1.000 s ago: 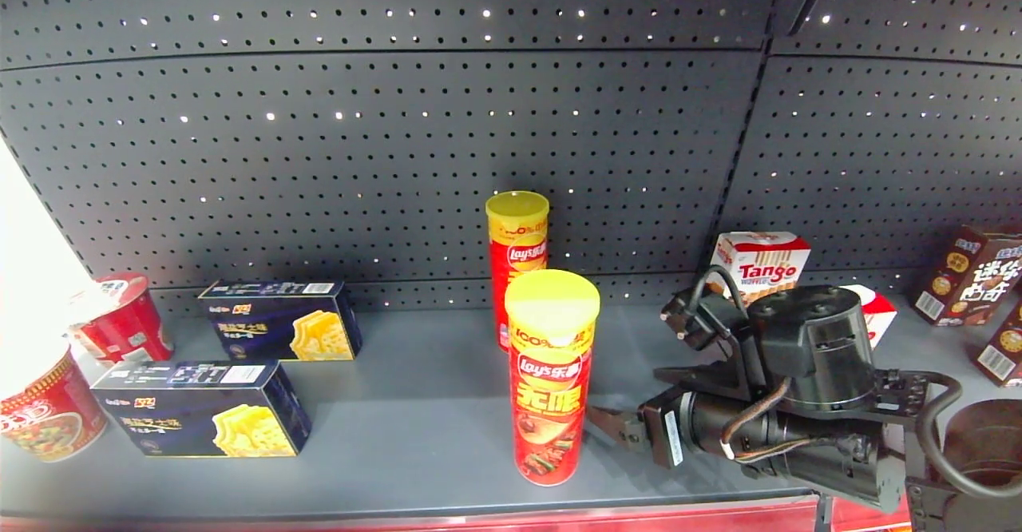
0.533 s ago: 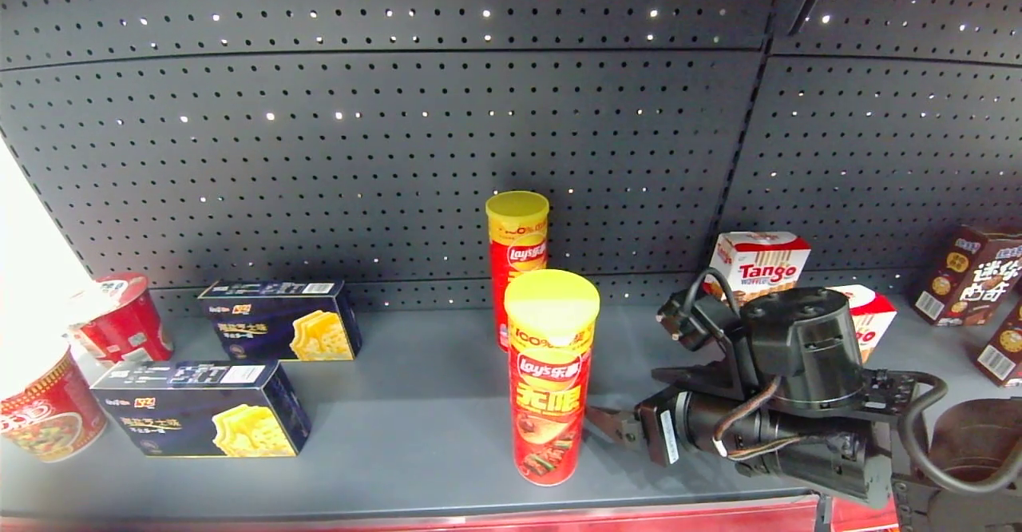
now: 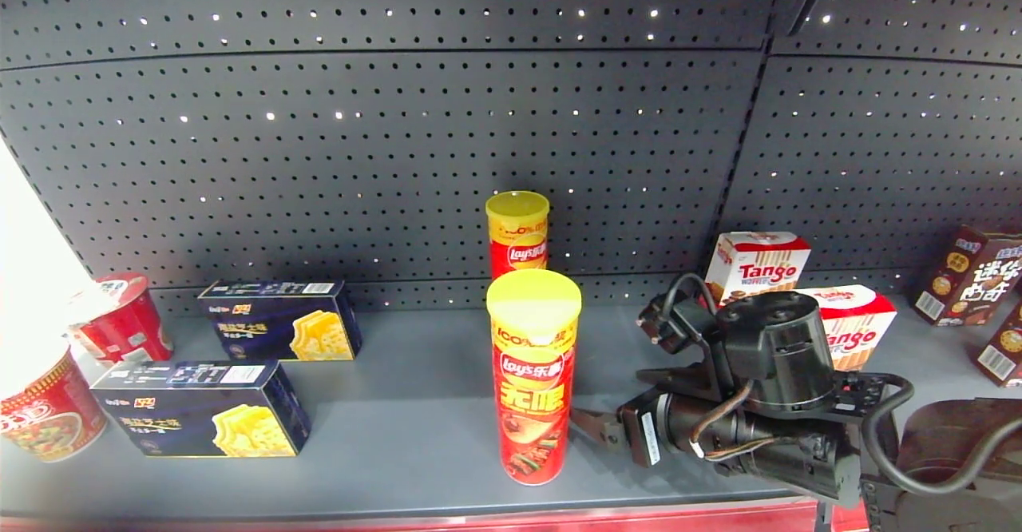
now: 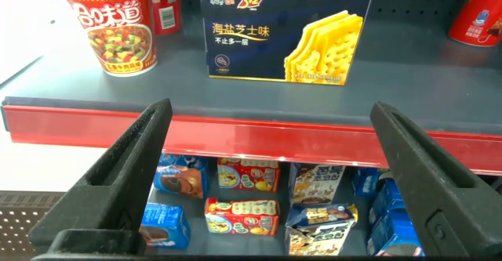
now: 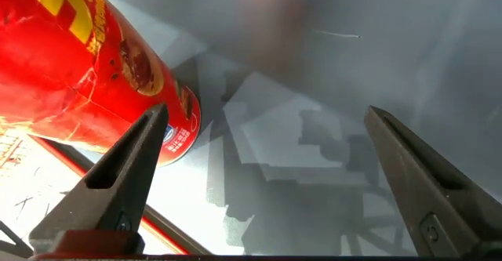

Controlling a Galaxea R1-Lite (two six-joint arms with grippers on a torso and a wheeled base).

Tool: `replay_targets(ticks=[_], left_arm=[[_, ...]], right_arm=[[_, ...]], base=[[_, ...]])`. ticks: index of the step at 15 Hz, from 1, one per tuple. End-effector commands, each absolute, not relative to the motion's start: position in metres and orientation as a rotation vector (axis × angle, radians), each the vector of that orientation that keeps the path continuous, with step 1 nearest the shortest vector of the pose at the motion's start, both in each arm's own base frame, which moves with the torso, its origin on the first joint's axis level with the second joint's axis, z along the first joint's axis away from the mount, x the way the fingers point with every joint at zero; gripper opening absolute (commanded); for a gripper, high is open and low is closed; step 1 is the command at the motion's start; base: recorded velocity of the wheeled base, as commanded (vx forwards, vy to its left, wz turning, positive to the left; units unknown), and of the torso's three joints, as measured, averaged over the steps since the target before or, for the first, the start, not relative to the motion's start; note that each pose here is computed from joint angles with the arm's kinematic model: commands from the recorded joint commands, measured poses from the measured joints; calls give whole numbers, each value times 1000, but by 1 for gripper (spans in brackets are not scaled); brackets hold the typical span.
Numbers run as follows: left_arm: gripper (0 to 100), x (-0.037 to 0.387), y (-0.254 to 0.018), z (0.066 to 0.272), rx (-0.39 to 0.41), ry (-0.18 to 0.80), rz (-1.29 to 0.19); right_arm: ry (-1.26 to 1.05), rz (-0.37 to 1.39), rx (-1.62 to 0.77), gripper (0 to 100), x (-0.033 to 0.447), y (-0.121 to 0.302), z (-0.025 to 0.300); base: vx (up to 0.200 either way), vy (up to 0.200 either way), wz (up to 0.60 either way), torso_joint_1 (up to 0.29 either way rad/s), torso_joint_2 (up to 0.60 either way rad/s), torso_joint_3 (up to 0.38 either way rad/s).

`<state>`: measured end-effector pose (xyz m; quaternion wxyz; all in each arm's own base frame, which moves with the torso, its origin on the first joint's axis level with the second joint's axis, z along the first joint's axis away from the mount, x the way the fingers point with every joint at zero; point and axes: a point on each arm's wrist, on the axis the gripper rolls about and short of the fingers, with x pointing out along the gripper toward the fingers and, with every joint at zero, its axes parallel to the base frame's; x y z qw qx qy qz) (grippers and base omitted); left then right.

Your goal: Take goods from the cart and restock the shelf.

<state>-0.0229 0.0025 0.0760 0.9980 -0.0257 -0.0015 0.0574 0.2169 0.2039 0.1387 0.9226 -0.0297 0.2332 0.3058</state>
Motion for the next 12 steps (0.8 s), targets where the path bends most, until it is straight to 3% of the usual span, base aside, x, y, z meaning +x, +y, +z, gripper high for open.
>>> replay_targets(ticks=[1, 12], left_arm=[[100, -23, 3, 76, -50, -1, 115], [100, -23, 3, 76, -52, -3, 115]], right_arm=[[480, 629, -61, 100, 217, 205, 138], [444, 555, -48, 100, 209, 181, 144]], base=[[0, 0, 0, 0, 0, 0], [0, 0, 0, 0, 0, 0]])
